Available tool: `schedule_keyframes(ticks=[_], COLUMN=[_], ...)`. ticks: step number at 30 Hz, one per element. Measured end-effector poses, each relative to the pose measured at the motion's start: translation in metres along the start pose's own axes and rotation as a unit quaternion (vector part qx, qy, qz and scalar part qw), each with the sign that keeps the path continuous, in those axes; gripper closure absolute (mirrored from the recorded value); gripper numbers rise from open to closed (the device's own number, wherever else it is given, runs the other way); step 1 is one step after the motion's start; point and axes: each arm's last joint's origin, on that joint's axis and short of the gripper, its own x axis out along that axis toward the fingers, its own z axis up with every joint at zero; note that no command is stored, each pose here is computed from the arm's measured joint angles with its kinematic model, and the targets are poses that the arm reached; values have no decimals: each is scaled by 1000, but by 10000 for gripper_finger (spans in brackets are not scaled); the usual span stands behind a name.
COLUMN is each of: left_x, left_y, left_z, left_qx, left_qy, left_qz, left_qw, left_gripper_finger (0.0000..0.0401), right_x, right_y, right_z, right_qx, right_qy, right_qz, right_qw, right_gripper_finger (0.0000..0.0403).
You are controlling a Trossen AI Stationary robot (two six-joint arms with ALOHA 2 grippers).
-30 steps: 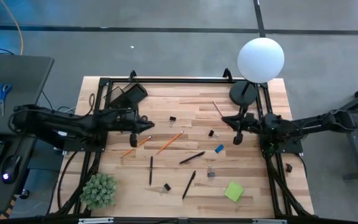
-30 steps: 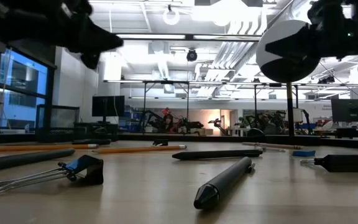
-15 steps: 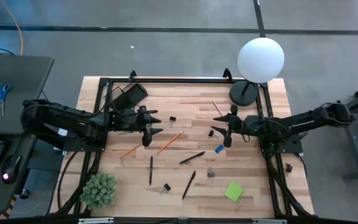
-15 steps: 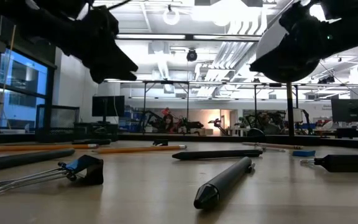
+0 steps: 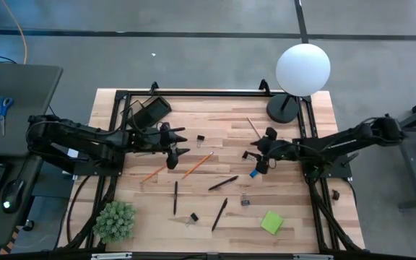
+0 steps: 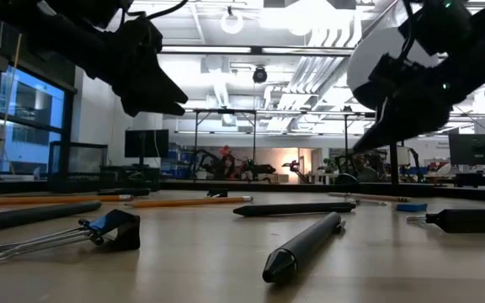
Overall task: Pick and place office supplies into organizer
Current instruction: Put the black binder clip into the black desk organizer
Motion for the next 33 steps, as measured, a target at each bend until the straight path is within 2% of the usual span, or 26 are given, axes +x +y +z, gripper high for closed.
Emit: schedule_keyframes(ticks=[8, 11, 16, 21, 33], left_x=[0, 0, 0, -1, -1], left_y=[-1, -2, -4, -6, -6], left_z=[1, 3, 5, 6, 3], left_qx=[24, 33, 34, 34, 36], left_qy=[-7, -12, -17, -21, -3], left_qz=[-4, -27, -59, -77, -87], left_qw=[1000, 999, 998, 996, 996], left_gripper_finger=[220, 232, 249, 261, 261], right_x=[19, 26, 37, 42, 53], right_y=[5, 8, 10, 10, 15], right_z=[-14, -16, -24, -29, -33], right_qx=[24, 28, 19, 34, 56], right_qy=[42, 40, 57, 65, 51], right_qz=[-10, -9, -18, -38, -26], right_qw=[999, 999, 998, 997, 997], right_gripper_finger=[142, 130, 125, 125, 126])
